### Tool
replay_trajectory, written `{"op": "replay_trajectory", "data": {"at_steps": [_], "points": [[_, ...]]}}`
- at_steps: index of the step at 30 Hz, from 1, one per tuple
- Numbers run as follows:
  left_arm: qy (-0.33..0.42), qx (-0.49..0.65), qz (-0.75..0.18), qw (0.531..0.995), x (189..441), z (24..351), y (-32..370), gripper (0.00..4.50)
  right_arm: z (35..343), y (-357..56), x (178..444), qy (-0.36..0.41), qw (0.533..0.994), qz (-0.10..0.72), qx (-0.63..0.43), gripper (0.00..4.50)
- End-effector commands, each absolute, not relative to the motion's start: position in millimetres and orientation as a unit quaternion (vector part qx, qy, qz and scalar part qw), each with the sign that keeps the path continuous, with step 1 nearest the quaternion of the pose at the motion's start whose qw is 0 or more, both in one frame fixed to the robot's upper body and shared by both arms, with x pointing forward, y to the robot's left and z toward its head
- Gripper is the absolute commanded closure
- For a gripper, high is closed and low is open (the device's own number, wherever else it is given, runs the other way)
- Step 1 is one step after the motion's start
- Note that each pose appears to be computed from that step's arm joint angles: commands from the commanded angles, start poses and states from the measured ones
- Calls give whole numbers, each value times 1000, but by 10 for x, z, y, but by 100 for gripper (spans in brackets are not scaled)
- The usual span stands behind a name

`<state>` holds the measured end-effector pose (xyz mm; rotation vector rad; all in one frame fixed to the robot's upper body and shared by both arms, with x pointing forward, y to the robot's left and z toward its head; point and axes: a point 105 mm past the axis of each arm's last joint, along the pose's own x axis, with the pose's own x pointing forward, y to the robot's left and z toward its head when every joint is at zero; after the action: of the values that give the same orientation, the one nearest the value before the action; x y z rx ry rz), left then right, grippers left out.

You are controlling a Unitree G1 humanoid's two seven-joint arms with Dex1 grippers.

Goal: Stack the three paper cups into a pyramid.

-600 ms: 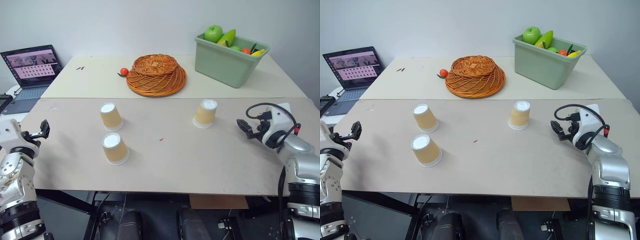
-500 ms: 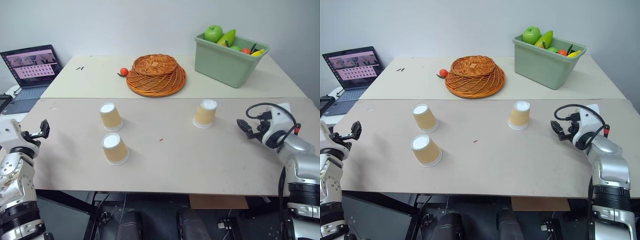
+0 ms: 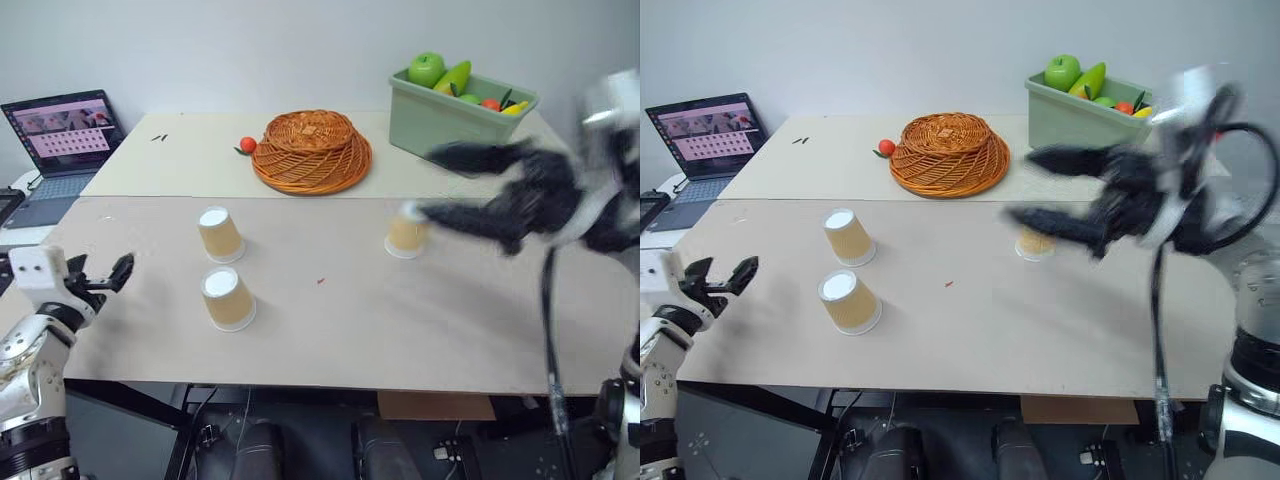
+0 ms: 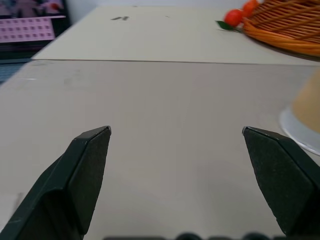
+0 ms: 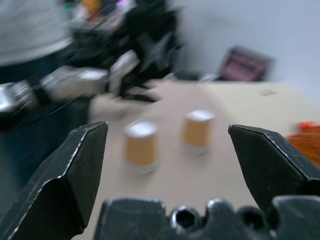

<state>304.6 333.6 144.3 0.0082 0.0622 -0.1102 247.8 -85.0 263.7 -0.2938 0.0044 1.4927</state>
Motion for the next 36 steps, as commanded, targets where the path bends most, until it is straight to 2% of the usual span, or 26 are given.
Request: {"op": "replay_trajectory", "data": {"at_steps": [1,5,8,14,25,36], "points": [[20,43,-158,986,3017,1731,3020,0,2326,-717,2665,32,714,672,-193,2],[62,84,-262,960,2872,1769,2782,0,2102,-639,2885,44,716,657,-231,2],[102,112,-333,931,2700,1770,2689,0,2090,-625,2975,38,723,650,-230,2],[153,129,-413,889,2512,1793,2619,0,2094,-654,3048,31,735,638,-226,2],[122,158,-497,844,2920,1686,2152,0,2179,-756,3053,20,763,608,-219,2],[110,152,-543,818,3050,1717,1946,0,2168,-838,3032,25,783,581,-220,2]]}}
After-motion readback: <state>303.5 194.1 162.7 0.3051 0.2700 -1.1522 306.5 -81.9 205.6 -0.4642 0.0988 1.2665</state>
